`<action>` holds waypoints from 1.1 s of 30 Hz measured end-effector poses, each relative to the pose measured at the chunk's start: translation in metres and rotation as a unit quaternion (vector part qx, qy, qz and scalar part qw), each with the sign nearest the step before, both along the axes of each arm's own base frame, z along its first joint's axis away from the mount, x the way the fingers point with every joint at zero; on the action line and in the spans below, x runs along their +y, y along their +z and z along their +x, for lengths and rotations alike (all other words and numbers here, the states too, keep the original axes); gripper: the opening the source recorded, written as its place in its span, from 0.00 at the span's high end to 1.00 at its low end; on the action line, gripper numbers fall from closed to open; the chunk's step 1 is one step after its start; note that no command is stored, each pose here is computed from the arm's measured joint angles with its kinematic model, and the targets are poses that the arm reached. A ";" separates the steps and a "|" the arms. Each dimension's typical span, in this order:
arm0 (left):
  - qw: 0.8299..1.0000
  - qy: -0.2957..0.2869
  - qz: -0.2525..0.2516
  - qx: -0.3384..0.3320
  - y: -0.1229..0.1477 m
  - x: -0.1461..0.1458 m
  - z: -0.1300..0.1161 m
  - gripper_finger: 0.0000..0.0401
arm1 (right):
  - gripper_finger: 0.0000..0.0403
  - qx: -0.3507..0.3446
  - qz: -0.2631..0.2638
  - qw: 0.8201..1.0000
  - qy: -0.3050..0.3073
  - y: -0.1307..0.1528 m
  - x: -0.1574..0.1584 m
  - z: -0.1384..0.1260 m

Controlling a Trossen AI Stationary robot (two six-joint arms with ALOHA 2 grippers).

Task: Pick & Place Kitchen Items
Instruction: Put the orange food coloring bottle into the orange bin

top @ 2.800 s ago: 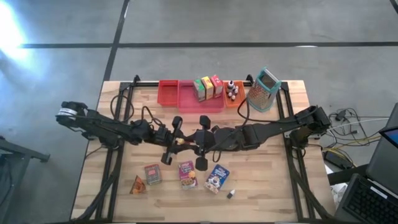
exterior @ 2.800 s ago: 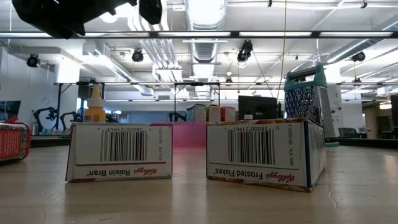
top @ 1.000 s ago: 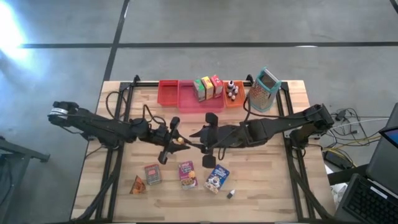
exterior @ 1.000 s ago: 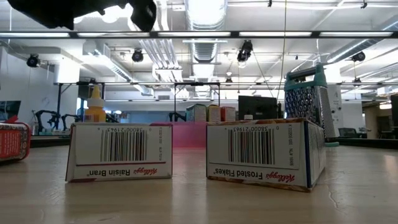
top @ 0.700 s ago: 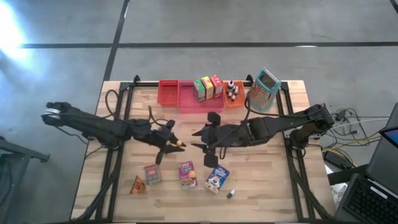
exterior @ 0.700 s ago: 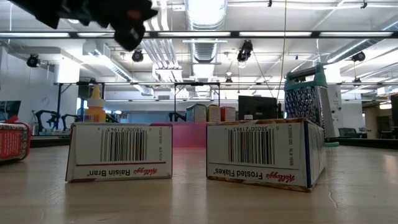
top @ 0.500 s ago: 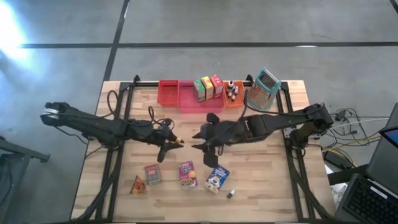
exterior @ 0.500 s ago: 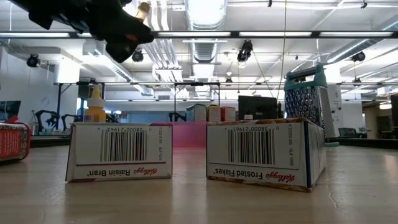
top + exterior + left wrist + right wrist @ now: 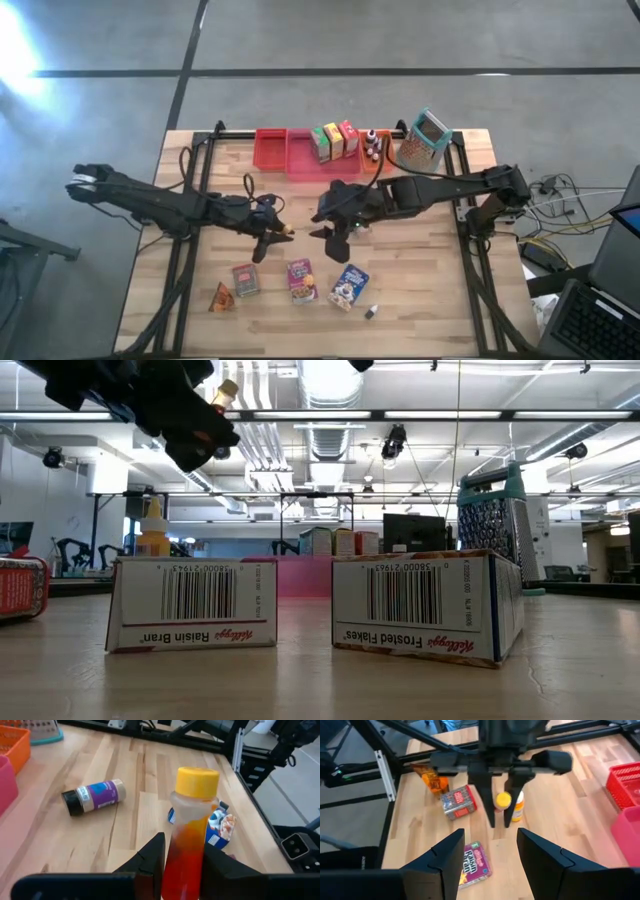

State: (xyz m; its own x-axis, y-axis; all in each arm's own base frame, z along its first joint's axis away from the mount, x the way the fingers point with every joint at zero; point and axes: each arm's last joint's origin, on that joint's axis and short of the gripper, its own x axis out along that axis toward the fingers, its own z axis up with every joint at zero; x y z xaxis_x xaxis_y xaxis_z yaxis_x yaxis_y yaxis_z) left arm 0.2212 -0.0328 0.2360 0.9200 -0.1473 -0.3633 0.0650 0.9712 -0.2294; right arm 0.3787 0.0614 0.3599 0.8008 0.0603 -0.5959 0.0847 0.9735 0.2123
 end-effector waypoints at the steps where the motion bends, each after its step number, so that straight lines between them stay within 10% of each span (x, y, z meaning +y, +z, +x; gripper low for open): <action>1: 1.000 -0.001 -0.001 -0.003 0.000 0.000 0.000 0.79 | 0.55 0.002 0.000 1.000 0.001 -0.001 0.000 0.000; 33: 0.997 -0.053 0.038 0.045 0.010 -0.013 0.071 0.79 | 0.61 0.087 -0.032 0.996 0.017 -0.036 0.006 0.009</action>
State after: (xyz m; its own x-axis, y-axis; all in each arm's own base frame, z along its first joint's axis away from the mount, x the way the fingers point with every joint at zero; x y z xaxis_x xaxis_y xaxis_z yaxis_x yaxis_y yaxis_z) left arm 0.2920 -0.0455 0.2460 0.8640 -0.2115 -0.4569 0.1510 0.9746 -0.1656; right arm 0.3875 0.0670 0.3239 0.6838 0.0427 -0.7284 0.0816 0.9876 0.1345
